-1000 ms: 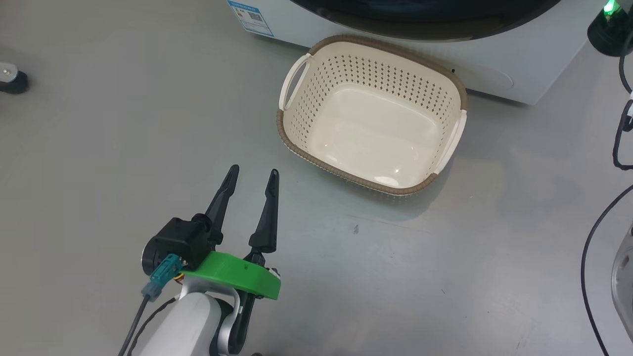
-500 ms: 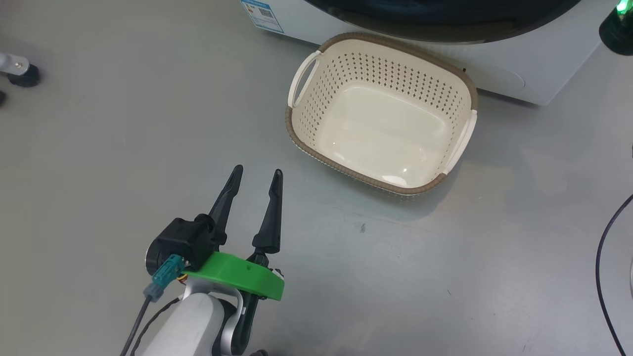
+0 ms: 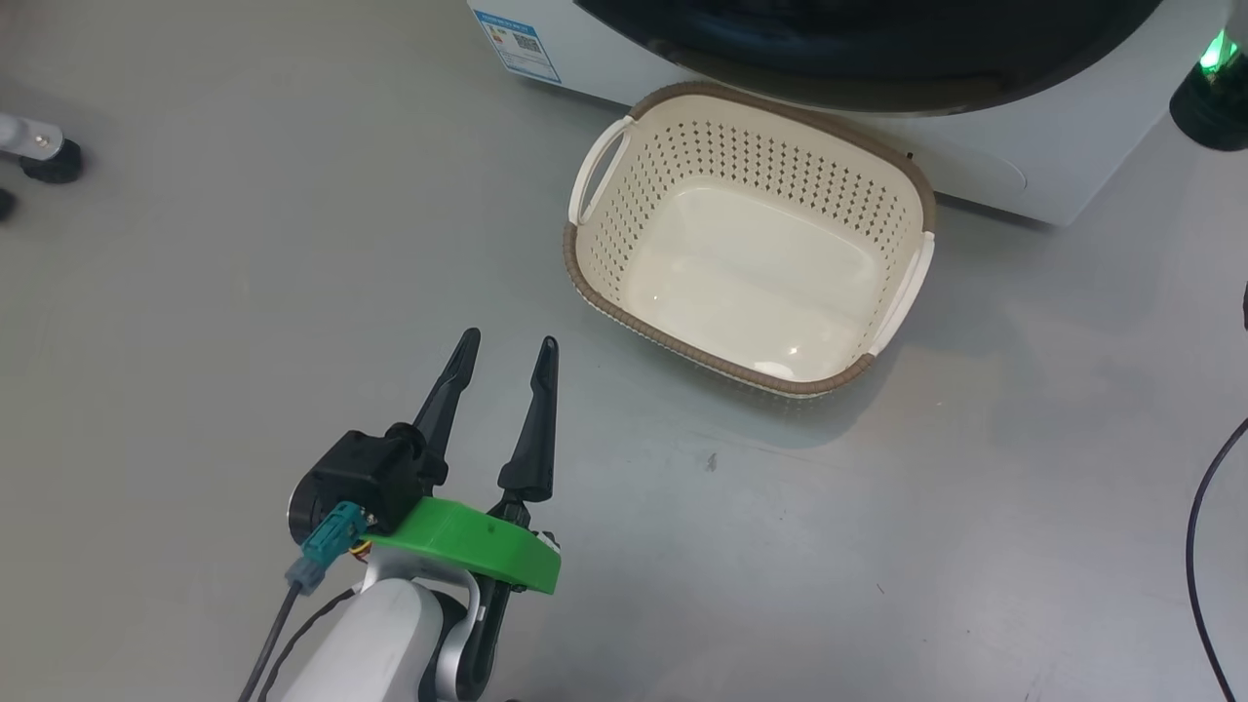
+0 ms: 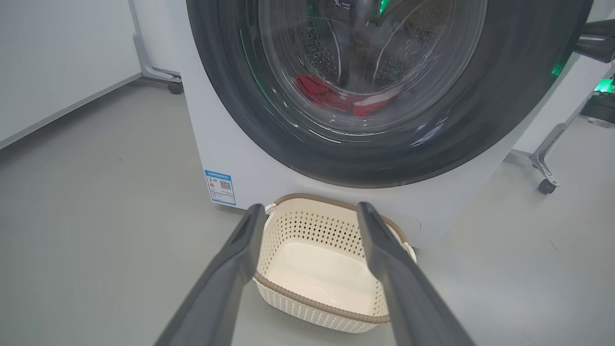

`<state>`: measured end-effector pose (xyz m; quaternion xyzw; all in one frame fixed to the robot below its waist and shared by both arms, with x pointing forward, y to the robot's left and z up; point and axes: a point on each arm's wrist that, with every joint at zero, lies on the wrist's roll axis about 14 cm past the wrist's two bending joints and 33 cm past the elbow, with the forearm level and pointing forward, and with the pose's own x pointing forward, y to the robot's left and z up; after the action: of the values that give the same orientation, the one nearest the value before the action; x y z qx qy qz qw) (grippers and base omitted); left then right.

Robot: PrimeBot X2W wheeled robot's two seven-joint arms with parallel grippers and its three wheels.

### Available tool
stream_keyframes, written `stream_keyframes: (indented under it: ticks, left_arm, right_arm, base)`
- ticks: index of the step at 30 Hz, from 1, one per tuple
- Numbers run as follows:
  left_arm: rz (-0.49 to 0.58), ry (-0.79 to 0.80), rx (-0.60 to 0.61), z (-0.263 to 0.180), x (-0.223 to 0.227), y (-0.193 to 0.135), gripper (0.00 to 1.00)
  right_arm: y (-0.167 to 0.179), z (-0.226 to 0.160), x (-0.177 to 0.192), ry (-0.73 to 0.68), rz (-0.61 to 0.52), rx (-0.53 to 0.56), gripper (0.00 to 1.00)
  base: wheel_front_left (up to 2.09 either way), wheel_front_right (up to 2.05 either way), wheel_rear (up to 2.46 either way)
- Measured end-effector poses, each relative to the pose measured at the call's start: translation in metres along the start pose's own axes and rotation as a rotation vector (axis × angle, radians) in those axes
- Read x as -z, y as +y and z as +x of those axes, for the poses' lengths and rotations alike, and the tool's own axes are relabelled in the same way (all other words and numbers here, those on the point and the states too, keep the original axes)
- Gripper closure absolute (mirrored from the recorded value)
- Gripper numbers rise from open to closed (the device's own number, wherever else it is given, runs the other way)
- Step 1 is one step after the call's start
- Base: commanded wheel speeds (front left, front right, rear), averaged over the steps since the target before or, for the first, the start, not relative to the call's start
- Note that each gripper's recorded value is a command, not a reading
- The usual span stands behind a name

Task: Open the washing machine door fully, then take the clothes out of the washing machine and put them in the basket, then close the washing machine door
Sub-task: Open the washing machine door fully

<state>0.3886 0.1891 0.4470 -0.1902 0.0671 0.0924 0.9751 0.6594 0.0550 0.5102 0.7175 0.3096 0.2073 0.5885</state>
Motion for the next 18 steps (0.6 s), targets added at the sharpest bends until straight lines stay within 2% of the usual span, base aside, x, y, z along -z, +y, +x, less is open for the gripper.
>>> stream_keyframes:
  ticks: [18]
  left_arm:
    - [-0.008,-0.048,0.023,-0.004,-0.016,-0.006,0.0]
  right_arm:
    - [-0.003,-0.02,0.033,0.087,-0.014,0.031,1.0]
  base:
    - [0.0,0.0,0.0]
